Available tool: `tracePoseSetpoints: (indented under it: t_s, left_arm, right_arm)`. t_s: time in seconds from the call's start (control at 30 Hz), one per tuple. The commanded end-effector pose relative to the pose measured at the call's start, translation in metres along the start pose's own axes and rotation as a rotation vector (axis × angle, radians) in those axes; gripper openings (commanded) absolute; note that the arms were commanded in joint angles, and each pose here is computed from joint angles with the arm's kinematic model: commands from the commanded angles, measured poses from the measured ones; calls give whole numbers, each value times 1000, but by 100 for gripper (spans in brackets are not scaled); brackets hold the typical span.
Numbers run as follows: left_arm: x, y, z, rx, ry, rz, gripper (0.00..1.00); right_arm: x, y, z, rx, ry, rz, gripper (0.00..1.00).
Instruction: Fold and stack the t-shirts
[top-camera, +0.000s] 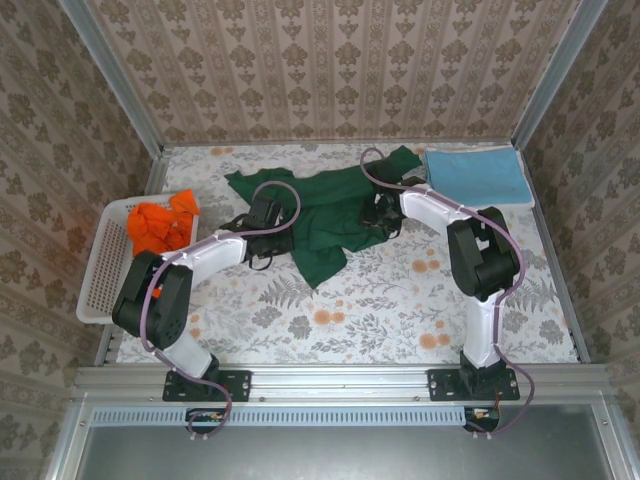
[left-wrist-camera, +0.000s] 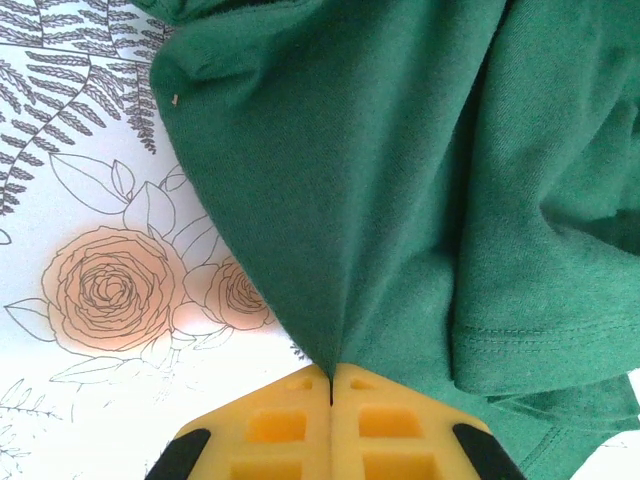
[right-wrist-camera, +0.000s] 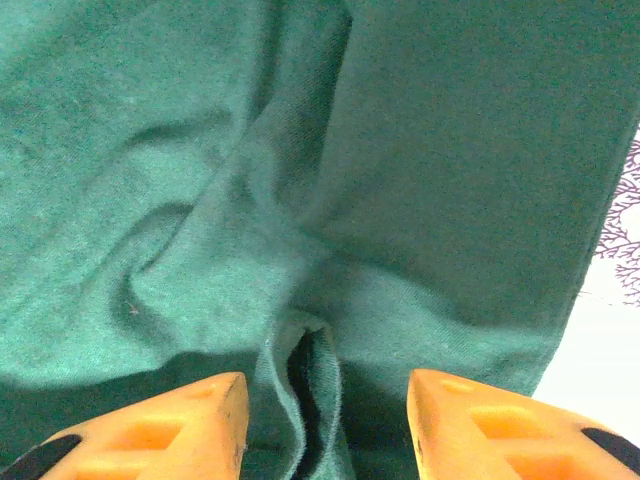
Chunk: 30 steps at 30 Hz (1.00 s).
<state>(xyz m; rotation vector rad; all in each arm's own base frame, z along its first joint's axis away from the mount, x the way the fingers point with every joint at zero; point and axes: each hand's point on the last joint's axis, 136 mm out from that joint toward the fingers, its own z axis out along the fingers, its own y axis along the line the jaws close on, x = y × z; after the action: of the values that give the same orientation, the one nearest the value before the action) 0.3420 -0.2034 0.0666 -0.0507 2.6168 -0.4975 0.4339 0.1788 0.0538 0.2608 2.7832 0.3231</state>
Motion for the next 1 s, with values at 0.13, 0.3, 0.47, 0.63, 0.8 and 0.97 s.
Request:
tracePoseSetpoints:
  t_s: [0.13, 0.3, 0.47, 0.63, 0.8, 0.97]
  left_arm:
    - [4, 1, -6, -8, -3, 29, 0]
    - [2, 1, -11, -10, -15, 30, 0]
    - [-3, 2, -19, -17, -45, 29, 0]
    - [-7, 3, -27, -21, -73, 21, 0]
    - [-24, 0, -46, -4, -132, 0, 0]
    - [-56, -2, -83, 39, -253, -59, 0]
  right_arm:
    - [4, 9, 11, 2, 41, -36, 45]
    - [6, 10, 20, 17, 65, -38, 35]
    - [6, 10, 20, 11, 63, -33, 17]
    - [-3, 15, -5, -14, 7, -40, 0]
    - [-35, 20, -63, -61, -129, -31, 0]
    - [-77, 9, -141, -78, -295, -4, 0]
